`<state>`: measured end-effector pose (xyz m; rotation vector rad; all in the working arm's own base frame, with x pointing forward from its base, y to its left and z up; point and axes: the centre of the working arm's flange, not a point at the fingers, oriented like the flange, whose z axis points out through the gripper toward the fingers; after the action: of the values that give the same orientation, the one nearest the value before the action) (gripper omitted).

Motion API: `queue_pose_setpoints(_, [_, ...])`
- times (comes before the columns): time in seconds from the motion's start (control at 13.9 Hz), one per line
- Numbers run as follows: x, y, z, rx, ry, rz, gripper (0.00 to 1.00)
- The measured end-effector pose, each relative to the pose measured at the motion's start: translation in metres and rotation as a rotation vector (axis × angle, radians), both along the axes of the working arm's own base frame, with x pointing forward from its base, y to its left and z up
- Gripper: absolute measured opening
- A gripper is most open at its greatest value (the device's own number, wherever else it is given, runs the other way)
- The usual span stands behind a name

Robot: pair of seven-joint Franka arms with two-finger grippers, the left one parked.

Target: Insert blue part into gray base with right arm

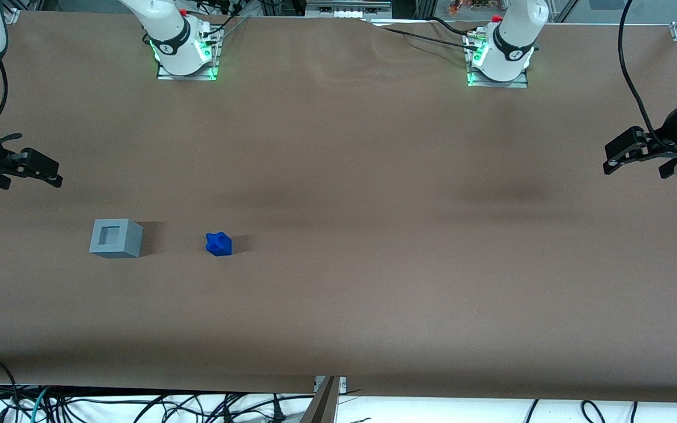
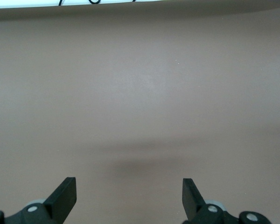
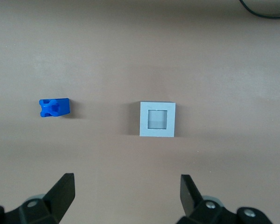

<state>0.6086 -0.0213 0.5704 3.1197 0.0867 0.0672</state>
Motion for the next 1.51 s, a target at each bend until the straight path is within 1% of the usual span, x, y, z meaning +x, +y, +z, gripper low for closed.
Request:
queue_pose_setpoints(0.79, [0.0,0.0,0.0,0.0,0.0,0.001,1.0])
queue_pose_setpoints(1.01, [0.003,0.003,-0.007,0.0,0.012,0.006,1.0])
queue_pose_setpoints(1.29, [0.02,0.015,-0.05,0.0,0.065,0.025,1.0])
queue_pose_setpoints(1.37, [0.025,0.025,-0.062,-0.001,0.072,0.04,1.0])
queue_pose_setpoints(1.51, [0.037,0.057,-0.086,-0.004,0.067,0.09,1.0])
